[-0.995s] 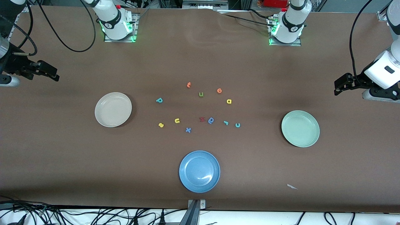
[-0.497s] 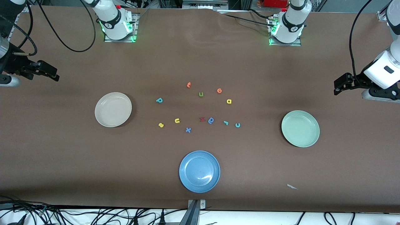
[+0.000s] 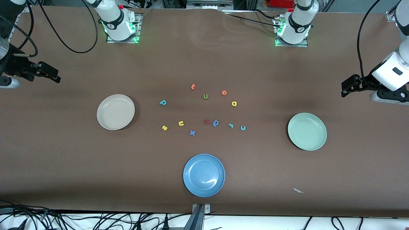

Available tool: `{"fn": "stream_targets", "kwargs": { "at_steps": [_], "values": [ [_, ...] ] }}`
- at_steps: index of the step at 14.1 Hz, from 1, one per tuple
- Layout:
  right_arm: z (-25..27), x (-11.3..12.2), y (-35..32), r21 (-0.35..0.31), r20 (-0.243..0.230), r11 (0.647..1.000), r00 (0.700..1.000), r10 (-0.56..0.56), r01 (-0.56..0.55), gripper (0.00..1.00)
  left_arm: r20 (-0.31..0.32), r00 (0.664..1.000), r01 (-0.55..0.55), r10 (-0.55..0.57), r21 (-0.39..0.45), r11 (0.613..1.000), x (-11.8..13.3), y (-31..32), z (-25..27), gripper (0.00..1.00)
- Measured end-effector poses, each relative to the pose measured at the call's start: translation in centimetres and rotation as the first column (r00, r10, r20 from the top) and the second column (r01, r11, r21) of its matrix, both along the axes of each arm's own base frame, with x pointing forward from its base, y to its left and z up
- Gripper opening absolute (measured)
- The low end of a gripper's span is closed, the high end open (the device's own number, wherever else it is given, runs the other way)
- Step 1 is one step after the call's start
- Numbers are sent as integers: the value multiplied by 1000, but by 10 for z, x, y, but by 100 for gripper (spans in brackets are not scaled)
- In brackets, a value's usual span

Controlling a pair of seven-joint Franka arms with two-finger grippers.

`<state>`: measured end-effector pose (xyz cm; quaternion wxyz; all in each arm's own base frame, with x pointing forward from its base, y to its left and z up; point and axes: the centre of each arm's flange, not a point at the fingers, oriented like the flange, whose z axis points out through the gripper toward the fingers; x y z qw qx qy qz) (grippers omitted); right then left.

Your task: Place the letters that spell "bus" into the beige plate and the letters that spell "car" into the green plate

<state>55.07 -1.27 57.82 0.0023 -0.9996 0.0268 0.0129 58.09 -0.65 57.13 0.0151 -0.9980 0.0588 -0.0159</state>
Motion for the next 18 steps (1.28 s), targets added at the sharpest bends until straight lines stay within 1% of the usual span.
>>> {"fn": "stream_targets", "kwargs": {
  "at_steps": [5, 7, 10, 12, 14, 16, 17, 18],
  "values": [
    [-1, 0, 5, 0, -3, 1000, 1000, 8, -8, 100, -1, 1000, 0, 0, 0, 1000, 0, 0, 0, 100],
    [-8, 3, 20, 0, -16, 999, 999, 36, -36, 100, -1, 1000, 0, 0, 0, 1000, 0, 0, 0, 100],
    [-47, 21, 58, -1, -52, 996, 994, 91, -91, 100, -1, 1000, 1, -1, 0, 1000, 0, 0, 0, 100],
    [-88, 37, 81, 0, -81, 996, 992, 94, -94, 100, -4, 1000, 2, -2, 0, 1000, 0, -2, -1, 100],
    [-131, 49, 113, -11, -111, 1000, 993, 27, -29, 100, -12, 1000, 4, -4, 1, 1000, 2, -4, -6, 100],
    [-167, 51, 153, -38, -134, 996, 988, -80, 76, 100, -20, 1000, 7, -7, 2, 1000, 4, -6, -11, 100],
    [-180, 48, 174, -52, -130, 988, 980, -149, 144, 100, -24, 1000, 8, -8, 2, 1000, 5, -7, -13, 100],
    [-193, 42, 199, -64, -113, 972, 966, -231, 225, 100, -29, 1000, 12, -12, 2, 1000, 6, -9, -16, 100]
  ]
}}
